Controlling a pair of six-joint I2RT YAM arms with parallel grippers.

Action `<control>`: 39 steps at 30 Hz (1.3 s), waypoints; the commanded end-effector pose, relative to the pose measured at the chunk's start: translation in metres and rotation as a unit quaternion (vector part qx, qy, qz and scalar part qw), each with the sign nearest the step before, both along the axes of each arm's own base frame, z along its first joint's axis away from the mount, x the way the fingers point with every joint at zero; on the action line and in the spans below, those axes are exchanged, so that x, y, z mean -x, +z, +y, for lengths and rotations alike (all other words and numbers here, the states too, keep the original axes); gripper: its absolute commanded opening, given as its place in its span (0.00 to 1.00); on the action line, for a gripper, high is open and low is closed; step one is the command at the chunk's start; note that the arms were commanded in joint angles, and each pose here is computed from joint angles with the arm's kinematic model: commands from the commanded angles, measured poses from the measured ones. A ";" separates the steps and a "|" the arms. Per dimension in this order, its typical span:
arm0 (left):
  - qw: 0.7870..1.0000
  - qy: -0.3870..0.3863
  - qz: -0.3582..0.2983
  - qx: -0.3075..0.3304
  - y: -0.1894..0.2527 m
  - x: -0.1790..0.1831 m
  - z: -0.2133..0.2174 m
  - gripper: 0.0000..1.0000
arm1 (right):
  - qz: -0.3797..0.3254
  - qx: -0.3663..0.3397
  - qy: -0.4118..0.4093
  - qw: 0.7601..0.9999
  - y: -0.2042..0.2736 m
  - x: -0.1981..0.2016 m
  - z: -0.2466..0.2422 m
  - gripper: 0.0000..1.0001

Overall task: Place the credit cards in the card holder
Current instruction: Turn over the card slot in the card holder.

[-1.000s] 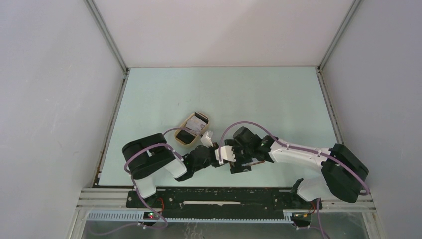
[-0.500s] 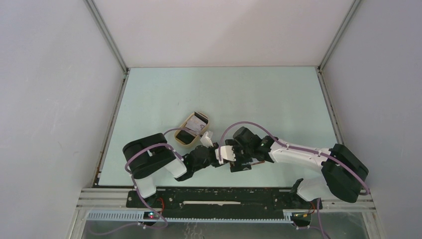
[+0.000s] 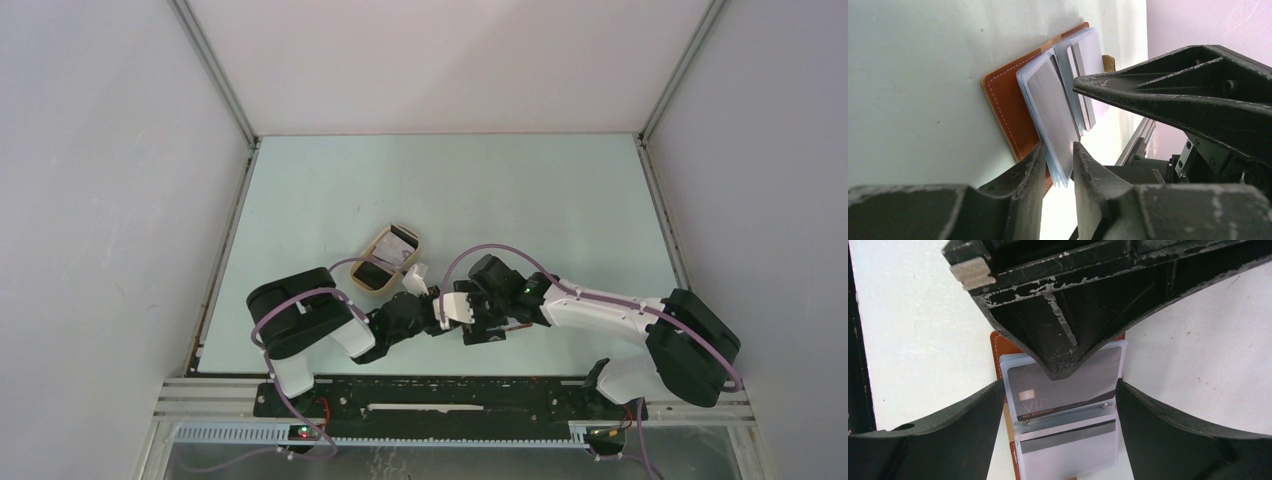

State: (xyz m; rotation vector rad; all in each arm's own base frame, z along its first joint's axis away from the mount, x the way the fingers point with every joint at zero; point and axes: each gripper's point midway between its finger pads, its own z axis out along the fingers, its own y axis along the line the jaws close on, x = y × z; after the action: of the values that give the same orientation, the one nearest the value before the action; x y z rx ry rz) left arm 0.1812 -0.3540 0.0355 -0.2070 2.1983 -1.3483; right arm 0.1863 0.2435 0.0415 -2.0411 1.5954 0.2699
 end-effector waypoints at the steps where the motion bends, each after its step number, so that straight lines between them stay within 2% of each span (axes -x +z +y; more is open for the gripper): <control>1: 0.999 0.006 -0.021 0.028 0.021 -0.008 -0.005 0.33 | -0.011 -0.014 -0.008 1.000 0.011 -0.006 0.004 0.89; 21: 1.000 0.010 -0.025 0.015 0.020 -0.009 0.000 0.36 | -0.010 -0.020 -0.016 1.000 0.016 -0.008 0.004 0.87; 31: 0.999 0.001 -0.029 0.019 0.024 -0.010 -0.006 0.34 | -0.010 -0.027 -0.026 0.999 0.019 -0.011 0.004 0.94; 39: 0.999 -0.004 -0.033 0.026 0.029 -0.009 -0.009 0.33 | -0.020 -0.021 -0.033 0.999 0.016 -0.015 0.006 0.94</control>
State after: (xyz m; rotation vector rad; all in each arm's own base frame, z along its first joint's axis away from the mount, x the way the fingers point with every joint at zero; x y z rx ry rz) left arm 0.1839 -0.3517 0.0382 -0.2071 2.1932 -1.3345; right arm 0.1901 0.2386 0.0422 -2.0038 1.6428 0.2626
